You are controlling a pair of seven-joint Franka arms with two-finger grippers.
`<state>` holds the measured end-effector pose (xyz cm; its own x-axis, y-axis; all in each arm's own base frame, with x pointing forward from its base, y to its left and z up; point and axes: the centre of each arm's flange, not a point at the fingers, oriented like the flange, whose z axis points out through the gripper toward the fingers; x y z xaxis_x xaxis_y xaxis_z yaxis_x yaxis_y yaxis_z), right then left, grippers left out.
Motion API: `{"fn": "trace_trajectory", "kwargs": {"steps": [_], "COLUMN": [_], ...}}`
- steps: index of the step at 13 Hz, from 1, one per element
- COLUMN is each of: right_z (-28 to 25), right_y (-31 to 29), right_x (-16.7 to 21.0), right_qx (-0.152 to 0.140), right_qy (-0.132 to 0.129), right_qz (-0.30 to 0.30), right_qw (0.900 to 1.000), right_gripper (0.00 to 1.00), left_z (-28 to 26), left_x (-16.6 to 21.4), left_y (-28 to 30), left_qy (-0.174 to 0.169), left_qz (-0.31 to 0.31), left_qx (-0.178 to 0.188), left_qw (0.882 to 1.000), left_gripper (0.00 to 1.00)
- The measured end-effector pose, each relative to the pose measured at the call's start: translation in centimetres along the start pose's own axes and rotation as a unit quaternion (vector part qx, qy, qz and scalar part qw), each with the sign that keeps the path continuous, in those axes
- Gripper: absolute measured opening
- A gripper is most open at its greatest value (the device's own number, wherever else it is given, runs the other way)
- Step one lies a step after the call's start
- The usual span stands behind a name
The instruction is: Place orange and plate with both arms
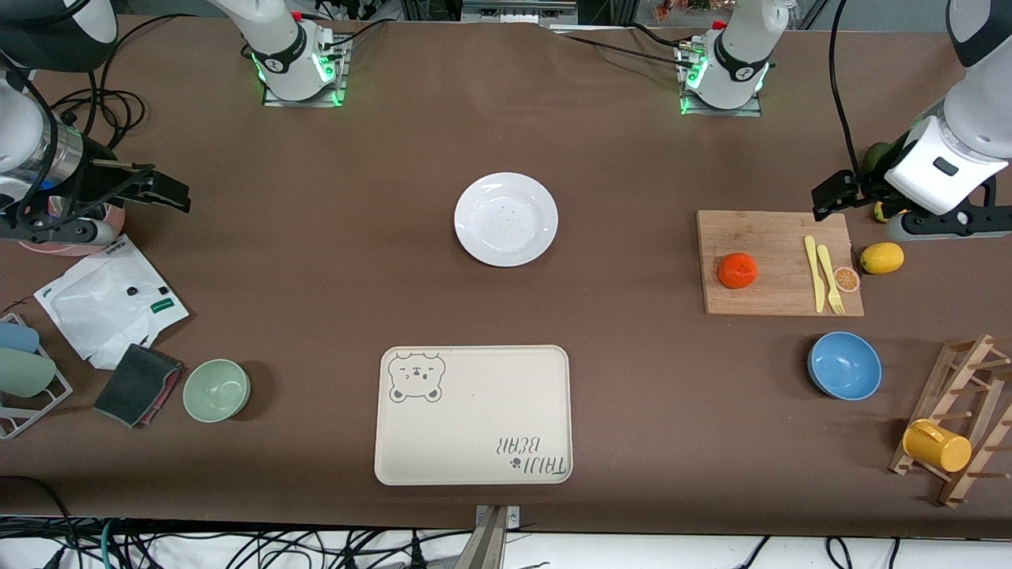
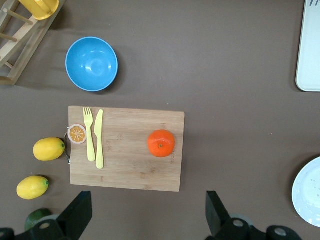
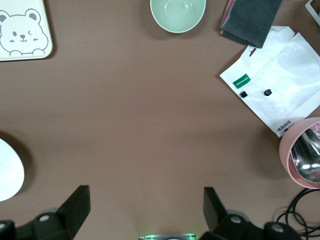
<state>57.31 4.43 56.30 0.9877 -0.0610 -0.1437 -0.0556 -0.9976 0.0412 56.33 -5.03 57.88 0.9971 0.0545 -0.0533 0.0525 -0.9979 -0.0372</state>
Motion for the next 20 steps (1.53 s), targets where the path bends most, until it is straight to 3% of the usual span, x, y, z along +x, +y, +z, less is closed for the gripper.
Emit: {"fn": "trace_trajectory", "kwargs": {"steps": [20], "right_z": [0.01], "right_y": [-0.14], "right_x": [-0.03], "right_qx": [0.0], "right_qy": [-0.001], "right_qz": [0.004], "right_qw": [1.0], "right_gripper": [1.0], "left_z": [0.81], "left_x": [0.43], "left_y": [-0.23], "left_qy": [-0.007], "left_qz": [-0.001], "left_qx": [0.0], "left_qw": [1.0], "left_gripper": [1.0]}}
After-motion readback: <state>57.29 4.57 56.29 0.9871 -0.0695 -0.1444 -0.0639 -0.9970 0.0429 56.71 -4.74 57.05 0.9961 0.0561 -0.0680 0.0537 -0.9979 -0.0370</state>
